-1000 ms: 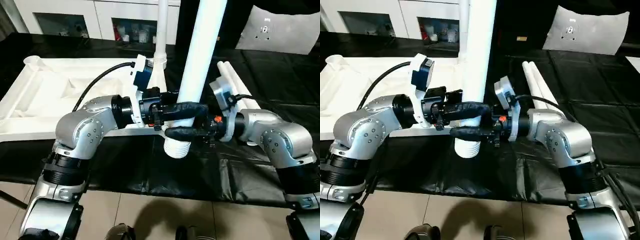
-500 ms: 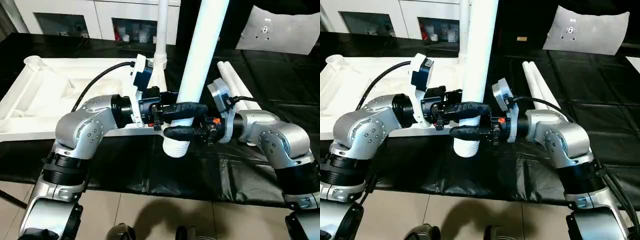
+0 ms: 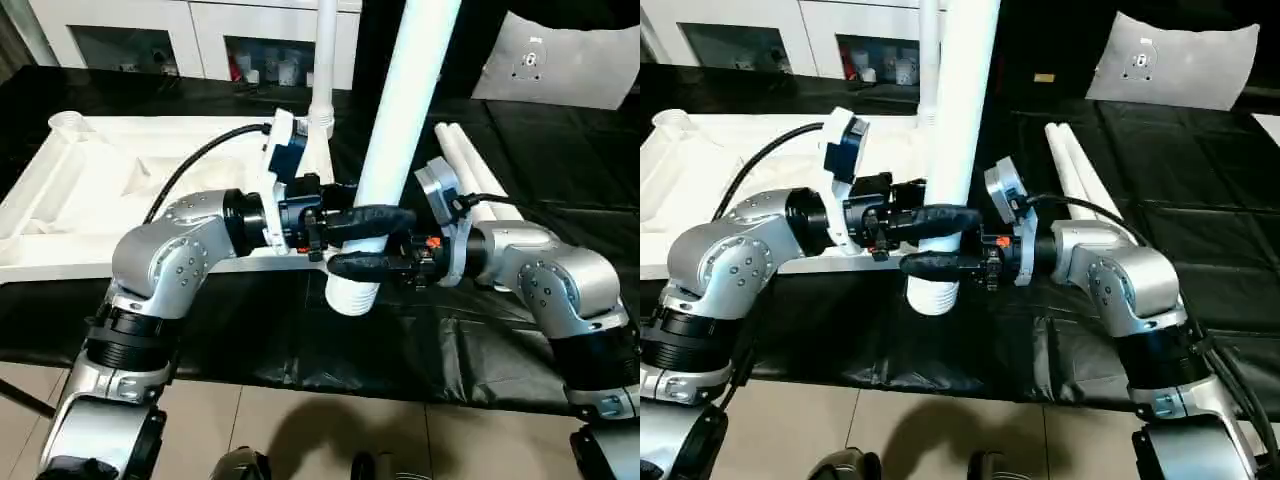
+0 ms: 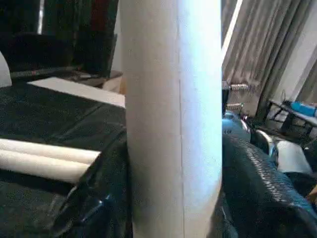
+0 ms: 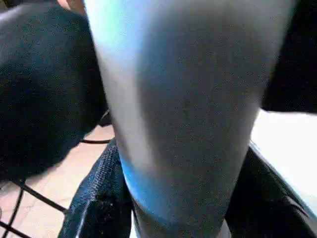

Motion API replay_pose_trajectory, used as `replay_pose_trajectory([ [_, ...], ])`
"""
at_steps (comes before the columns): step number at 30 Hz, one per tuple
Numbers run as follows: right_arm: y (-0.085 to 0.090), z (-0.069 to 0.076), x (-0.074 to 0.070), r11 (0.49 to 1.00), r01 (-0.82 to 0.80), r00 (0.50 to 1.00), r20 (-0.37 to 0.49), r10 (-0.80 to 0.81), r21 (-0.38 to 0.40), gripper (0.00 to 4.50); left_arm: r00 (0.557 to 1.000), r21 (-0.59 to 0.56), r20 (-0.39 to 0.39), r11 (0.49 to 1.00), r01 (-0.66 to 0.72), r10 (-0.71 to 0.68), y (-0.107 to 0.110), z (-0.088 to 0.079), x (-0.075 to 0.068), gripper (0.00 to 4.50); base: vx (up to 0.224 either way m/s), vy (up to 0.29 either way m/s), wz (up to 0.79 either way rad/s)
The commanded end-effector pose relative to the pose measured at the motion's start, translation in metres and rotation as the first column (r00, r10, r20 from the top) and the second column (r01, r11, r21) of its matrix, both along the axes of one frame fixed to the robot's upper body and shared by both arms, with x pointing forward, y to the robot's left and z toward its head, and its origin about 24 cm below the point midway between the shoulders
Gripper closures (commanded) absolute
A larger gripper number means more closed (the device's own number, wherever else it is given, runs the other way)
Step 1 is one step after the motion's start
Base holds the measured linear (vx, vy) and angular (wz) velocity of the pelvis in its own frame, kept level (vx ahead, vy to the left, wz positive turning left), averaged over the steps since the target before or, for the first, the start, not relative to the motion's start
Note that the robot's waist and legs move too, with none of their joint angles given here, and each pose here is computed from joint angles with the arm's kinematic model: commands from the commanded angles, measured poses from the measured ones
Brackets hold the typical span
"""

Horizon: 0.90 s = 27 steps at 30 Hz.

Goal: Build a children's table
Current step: Pick table leg

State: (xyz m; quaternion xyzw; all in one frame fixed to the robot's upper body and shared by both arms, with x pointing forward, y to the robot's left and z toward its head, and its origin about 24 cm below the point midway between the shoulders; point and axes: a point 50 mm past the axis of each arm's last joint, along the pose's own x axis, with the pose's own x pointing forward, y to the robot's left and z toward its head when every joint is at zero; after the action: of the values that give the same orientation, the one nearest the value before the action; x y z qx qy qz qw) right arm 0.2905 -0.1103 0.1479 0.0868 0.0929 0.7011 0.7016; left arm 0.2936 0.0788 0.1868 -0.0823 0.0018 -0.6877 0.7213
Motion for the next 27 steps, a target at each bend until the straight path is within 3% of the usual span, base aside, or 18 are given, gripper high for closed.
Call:
replay_pose_trajectory([
  [1, 0.002, -0.001, -0.001, 1.000, 0.008, 1.000, 0.009, -0.008, -0.001, 2.58, 0.998, 0.012, 0.038, 0.999, 0.046, -0.046, -0.009, 0.007, -0.007, 1.42, 0.000, 0.000, 0.00],
  [10, 0.003, -0.004, -0.001, 1.000, 0.029, 0.999, 0.012, -0.030, 0.002, 2.58, 0.999, 0.029, 0.046, 0.999, -0.012, 0.011, -0.005, 0.004, -0.002, 0.72, 0.000, 0.000, 0.00],
  [19, -0.002, -0.004, -0.002, 0.996, 0.074, 0.997, -0.003, -0.074, 0.040, 2.58, 0.997, -0.203, -0.070, 0.979, 0.001, -0.015, 0.016, 0.005, -0.008, 0.13, 0.000, 0.000, 0.00],
  [24, -0.003, -0.006, -0.002, 0.992, 0.106, 0.994, -0.005, -0.106, 0.061, 2.58, 0.986, -0.368, -0.153, 0.922, -0.118, 0.065, 0.030, 0.006, 0.003, 0.00, 0.000, 0.000, 0.00],
  [27, 0.000, -0.008, 0.000, 0.983, 0.177, 0.983, 0.046, -0.179, 0.048, 2.58, 0.928, -0.398, -0.224, 0.842, -0.365, 0.297, 0.044, 0.002, 0.021, 0.00, 0.000, 0.000, 0.00],
])
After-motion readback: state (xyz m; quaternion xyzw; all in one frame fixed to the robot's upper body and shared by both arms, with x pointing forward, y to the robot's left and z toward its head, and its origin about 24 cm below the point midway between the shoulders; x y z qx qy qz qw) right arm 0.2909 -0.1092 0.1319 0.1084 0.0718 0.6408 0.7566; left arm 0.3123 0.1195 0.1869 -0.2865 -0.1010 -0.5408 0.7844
